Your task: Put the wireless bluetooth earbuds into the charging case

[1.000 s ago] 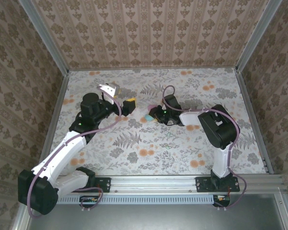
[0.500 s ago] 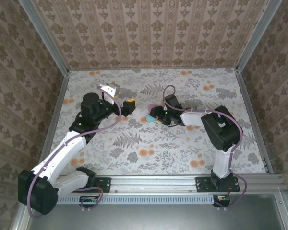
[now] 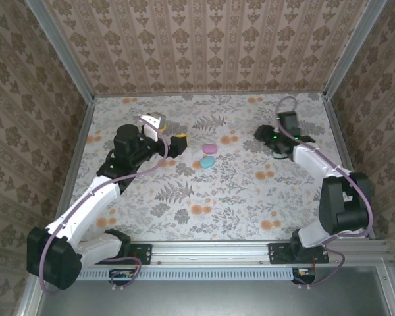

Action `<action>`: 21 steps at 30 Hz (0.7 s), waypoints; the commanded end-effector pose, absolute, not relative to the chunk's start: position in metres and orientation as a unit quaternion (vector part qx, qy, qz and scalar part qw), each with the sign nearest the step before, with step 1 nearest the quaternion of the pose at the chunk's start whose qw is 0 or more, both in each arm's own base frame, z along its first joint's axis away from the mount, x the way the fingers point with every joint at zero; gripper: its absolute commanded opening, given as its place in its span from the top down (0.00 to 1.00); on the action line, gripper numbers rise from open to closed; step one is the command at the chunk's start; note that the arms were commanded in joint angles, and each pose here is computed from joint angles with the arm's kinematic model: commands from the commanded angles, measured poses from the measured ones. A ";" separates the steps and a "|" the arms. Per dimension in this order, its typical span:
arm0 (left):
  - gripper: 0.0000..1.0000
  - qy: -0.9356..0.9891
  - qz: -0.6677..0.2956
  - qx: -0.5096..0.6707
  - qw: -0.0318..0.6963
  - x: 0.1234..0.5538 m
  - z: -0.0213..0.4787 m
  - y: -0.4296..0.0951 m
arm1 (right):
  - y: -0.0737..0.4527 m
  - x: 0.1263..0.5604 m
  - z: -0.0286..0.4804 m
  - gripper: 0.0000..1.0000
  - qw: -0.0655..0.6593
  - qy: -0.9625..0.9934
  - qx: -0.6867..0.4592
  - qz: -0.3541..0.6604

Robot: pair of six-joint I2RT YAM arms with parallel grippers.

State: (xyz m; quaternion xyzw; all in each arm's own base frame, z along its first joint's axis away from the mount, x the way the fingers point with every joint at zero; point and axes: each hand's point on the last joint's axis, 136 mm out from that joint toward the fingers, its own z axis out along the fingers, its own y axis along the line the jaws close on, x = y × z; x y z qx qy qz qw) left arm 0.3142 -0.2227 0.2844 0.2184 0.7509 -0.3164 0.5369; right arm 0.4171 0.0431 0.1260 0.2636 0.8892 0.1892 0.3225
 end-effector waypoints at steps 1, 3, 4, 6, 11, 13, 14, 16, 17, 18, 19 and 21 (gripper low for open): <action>0.00 0.748 -0.331 0.208 0.537 0.317 0.299 -0.224 | 0.009 0.400 0.098 0.40 0.259 0.916 0.261 0.160; 0.00 0.755 -0.336 0.210 0.522 0.316 0.295 -0.227 | -0.007 0.405 0.097 0.40 0.258 0.922 0.252 0.144; 0.00 0.762 -0.337 0.205 0.514 0.316 0.292 -0.227 | -0.011 0.408 0.094 0.39 0.255 0.925 0.244 0.141; 0.00 0.778 -0.334 0.188 0.497 0.323 0.285 -0.218 | -0.015 0.413 0.086 0.40 0.234 0.932 0.237 0.144; 0.00 0.777 -0.331 0.234 0.482 0.311 0.285 -0.228 | -0.016 0.430 0.073 0.41 0.215 0.942 0.216 0.142; 0.00 0.777 -0.341 0.239 0.471 0.309 0.282 -0.232 | -0.016 0.435 0.068 0.41 0.211 0.945 0.206 0.142; 0.00 0.780 -0.346 0.240 0.462 0.308 0.279 -0.233 | -0.016 0.436 0.066 0.41 0.203 0.948 0.201 0.140; 0.00 0.782 -0.357 0.239 0.451 0.306 0.276 -0.236 | -0.016 0.438 0.063 0.41 0.191 0.953 0.191 0.138; 0.00 0.782 -0.362 0.236 0.450 0.306 0.275 -0.237 | -0.016 0.440 0.061 0.41 0.188 0.955 0.186 0.137; 0.00 0.780 -0.365 0.234 0.450 0.306 0.274 -0.238 | -0.016 0.440 0.059 0.40 0.186 0.956 0.181 0.136; 0.00 0.779 -0.367 0.232 0.452 0.307 0.274 -0.238 | -0.015 0.440 0.057 0.40 0.184 0.957 0.177 0.137; 0.00 0.779 -0.369 0.230 0.453 0.308 0.274 -0.239 | -0.012 0.438 0.054 0.40 0.175 0.959 0.169 0.145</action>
